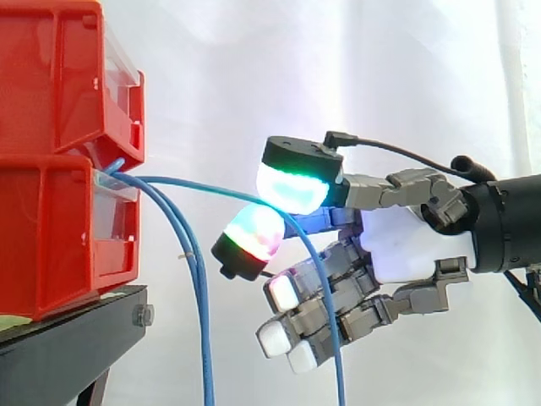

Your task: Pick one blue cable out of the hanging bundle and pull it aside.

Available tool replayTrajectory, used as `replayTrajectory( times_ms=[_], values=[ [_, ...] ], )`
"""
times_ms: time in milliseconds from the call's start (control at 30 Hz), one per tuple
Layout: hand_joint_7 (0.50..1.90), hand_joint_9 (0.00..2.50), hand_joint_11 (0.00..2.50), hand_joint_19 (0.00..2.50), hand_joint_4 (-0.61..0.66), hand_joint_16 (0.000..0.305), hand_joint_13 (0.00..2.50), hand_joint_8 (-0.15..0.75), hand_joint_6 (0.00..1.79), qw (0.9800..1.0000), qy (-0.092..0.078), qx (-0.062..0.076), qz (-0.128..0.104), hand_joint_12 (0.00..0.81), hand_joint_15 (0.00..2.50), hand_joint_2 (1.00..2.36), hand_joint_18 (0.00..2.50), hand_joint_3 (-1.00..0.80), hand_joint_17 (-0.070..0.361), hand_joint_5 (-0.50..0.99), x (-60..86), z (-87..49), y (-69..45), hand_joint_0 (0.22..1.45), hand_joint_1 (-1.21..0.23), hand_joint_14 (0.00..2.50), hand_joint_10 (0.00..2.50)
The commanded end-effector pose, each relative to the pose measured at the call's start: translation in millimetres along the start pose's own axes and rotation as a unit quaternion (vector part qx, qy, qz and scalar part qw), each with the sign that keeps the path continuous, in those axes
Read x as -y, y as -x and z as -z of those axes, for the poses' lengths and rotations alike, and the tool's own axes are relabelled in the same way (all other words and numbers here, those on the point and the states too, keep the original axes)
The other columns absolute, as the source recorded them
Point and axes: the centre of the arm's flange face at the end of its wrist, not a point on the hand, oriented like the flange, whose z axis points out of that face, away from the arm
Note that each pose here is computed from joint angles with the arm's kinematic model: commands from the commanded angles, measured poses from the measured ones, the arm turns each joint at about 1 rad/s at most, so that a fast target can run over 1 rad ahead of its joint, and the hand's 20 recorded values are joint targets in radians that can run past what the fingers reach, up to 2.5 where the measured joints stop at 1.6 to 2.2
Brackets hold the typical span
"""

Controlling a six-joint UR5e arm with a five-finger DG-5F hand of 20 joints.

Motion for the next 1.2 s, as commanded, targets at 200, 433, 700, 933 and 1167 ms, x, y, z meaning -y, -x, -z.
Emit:
replayTrajectory(
  times_ms=[200,433,700,933,1167],
  values=[
    [0.98,0.98,0.6,0.47,-0.3,0.043,0.73,0.201,0.95,1.0,0.0,0.0,-0.001,0.274,0.48,1.02,0.55,-0.29,0.096,-0.14,0.0,0.0,0.0,0.73,-0.8,0.02,0.02],
    [1.0,1.02,0.61,0.47,-0.34,0.042,0.76,0.182,0.95,1.0,-0.005,-0.002,-0.001,0.264,0.48,1.02,0.57,-0.24,0.094,-0.13,0.9,0.9,-0.2,0.73,-0.8,0.02,0.02],
    [1.02,1.11,0.62,0.48,-0.38,0.041,0.86,0.165,0.96,1.0,-0.009,-0.002,-0.003,0.255,0.51,1.02,0.62,-0.17,0.092,-0.12,0.8,2.3,0.0,0.72,-0.81,0.02,0.02],
    [1.07,1.2,0.64,0.49,-0.37,0.041,0.97,0.18,0.96,0.9994,-0.011,-0.002,-0.032,0.25,0.58,1.02,0.69,-0.09,0.092,-0.11,2.1,2.2,-0.1,0.72,-0.83,0.02,0.02],
    [1.15,1.4,0.65,0.51,-0.41,0.047,1.16,0.209,0.95,0.9991,-0.011,0.0,-0.04,0.257,0.67,1.0,0.87,0.05,0.105,-0.08,2.3,2.3,0.3,0.73,-0.91,0.03,0.02]
  ],
)
